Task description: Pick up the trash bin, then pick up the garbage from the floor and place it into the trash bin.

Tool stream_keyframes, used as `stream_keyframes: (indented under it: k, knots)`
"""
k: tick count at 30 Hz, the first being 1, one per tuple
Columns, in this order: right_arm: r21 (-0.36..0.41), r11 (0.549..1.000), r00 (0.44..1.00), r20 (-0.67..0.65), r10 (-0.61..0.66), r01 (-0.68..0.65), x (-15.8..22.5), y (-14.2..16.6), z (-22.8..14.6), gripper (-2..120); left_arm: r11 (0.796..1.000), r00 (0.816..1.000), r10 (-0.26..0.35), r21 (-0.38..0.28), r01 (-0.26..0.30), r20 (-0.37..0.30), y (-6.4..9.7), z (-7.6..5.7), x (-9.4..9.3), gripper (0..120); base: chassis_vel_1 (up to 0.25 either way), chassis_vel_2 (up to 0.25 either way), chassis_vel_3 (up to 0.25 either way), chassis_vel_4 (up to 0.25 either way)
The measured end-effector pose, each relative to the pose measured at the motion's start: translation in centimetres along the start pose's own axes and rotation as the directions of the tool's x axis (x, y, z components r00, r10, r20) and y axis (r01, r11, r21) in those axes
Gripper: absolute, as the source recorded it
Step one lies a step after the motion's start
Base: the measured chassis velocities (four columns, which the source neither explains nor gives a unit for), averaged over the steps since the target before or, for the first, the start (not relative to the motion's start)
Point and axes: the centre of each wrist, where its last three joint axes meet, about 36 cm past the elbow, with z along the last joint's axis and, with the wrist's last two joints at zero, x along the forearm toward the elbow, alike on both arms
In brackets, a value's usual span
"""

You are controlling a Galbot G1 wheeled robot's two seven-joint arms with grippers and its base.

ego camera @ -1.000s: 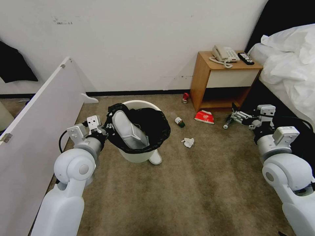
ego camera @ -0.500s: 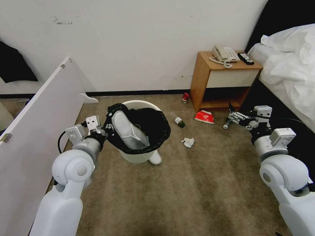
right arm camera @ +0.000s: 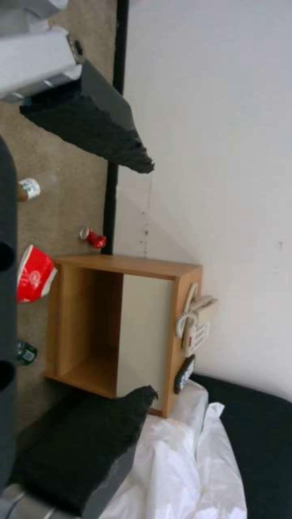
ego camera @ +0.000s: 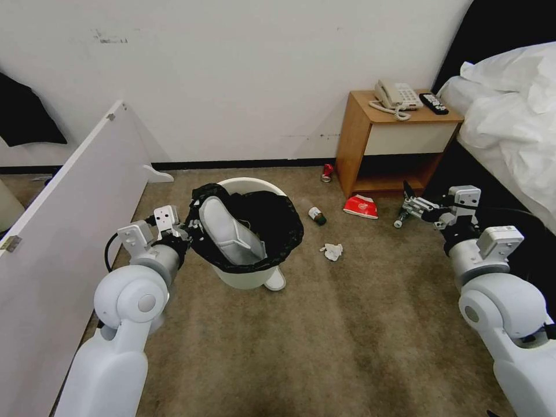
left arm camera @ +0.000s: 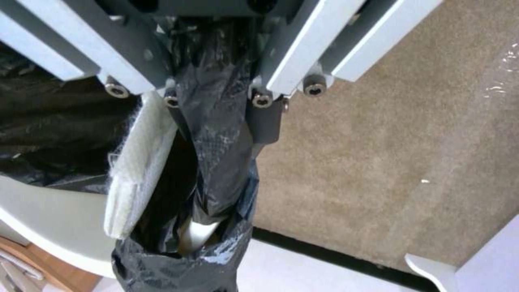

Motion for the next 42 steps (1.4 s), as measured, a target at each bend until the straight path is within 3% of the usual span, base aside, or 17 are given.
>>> stream_keyframes:
  k: [42]
  knots:
    - [-0.011,1.0,1.0,0.012,-0.02,0.02,-0.32,0.19,0.3,100,1.0,1.0,0.003,0.004,-0.003,-0.002,-0.12,-0.1,-0.48,4,-0.011,0.015,0.012,-0.011]
